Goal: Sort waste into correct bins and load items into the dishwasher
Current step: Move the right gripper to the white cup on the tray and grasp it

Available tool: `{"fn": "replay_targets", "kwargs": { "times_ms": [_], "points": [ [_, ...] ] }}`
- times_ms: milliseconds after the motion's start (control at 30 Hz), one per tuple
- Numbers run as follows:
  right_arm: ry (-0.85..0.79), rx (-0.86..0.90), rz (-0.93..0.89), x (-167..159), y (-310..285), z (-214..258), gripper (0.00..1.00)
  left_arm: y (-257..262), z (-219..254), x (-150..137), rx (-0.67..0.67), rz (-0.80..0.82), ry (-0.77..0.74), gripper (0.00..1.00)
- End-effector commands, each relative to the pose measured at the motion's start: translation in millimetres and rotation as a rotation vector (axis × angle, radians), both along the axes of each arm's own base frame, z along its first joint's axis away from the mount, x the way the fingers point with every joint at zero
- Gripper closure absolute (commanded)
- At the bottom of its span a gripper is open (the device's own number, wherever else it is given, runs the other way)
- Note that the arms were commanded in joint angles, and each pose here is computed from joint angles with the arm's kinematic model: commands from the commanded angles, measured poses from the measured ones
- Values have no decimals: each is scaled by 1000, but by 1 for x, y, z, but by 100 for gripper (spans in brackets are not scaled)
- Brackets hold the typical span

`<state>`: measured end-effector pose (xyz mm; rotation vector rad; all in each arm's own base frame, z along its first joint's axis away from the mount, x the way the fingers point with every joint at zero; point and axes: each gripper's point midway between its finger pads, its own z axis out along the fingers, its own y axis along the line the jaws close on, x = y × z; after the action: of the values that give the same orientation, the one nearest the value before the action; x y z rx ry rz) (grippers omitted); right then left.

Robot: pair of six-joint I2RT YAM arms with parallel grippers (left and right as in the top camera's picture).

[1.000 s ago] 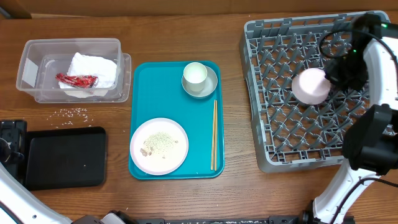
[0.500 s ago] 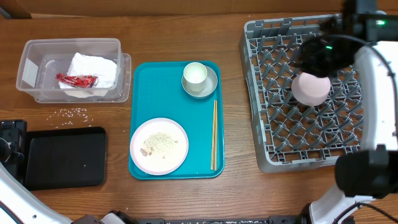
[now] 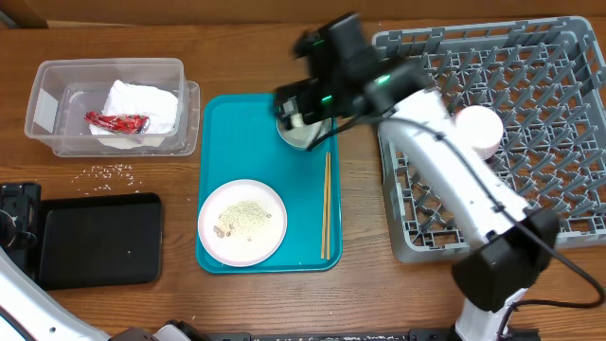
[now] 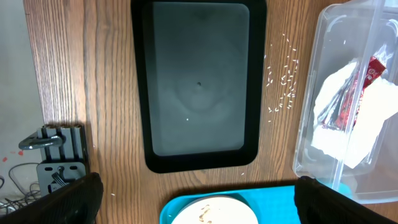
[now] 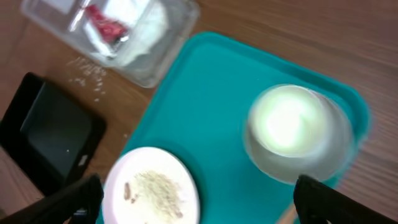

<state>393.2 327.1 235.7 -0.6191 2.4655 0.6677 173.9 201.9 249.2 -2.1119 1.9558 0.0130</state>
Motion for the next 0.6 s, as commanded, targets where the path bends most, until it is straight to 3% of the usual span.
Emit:
{"fn": "replay_targets", "kwargs": {
  "times_ms": [0, 167, 333, 567],
  "points": [
    [-143, 11, -1, 10, 19, 20, 0, -1, 5, -2, 10, 24, -15, 0],
    [-243, -26, -63, 34, 36, 8, 1, -1, 5, -2, 10, 24, -15, 0],
    [-172, -110, -69, 47, 42, -55, 2, -1, 5, -2, 10, 24, -15, 0],
    [-139, -140, -64, 48, 44, -80, 22, -1, 5, -2, 10, 24, -15, 0]
  ]
}}
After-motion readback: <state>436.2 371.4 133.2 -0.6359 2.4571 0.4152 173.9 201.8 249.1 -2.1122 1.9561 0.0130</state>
